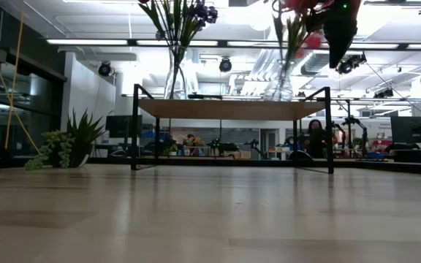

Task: Pick and place flowers into a vace then onto a shelf
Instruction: Put the right flowers transparent vase on the shelf

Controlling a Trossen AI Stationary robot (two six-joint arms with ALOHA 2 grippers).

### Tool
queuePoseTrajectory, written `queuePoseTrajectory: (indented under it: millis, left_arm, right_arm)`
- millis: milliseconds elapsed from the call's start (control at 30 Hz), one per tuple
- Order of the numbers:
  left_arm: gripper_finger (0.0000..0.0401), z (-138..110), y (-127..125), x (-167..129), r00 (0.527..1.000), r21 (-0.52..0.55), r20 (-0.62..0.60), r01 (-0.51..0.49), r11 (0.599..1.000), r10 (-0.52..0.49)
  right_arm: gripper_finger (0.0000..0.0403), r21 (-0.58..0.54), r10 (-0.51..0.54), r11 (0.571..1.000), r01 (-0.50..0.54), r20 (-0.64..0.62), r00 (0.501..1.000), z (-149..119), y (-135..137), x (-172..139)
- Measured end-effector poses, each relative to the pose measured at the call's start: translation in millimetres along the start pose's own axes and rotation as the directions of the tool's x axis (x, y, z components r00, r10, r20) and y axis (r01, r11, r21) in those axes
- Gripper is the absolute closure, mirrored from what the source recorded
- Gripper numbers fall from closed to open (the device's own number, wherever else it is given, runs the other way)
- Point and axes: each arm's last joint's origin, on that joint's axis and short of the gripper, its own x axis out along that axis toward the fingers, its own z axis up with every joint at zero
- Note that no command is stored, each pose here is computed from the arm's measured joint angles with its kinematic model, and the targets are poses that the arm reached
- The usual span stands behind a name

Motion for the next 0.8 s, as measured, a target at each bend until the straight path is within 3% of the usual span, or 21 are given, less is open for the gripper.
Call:
queuePoseTrajectory:
  millis: [267,800]
  left_arm:
    - [0.0048,0.0,0.0,0.0,1.000,0.001,0.000,0.000,1.000,0.000]
    - [0.0048,0.3,0.4,0.0,1.000,0.001,0.011,-0.012,1.000,0.012]
  right_arm:
    - [0.0125,-0.004,0.003,1.000,-0.003,-0.005,1.000,0.2,0.8,3.7]
    - [0.0125,-0.005,-0.030,1.000,0.030,0.100,0.995,10.6,-2.1,4.1]
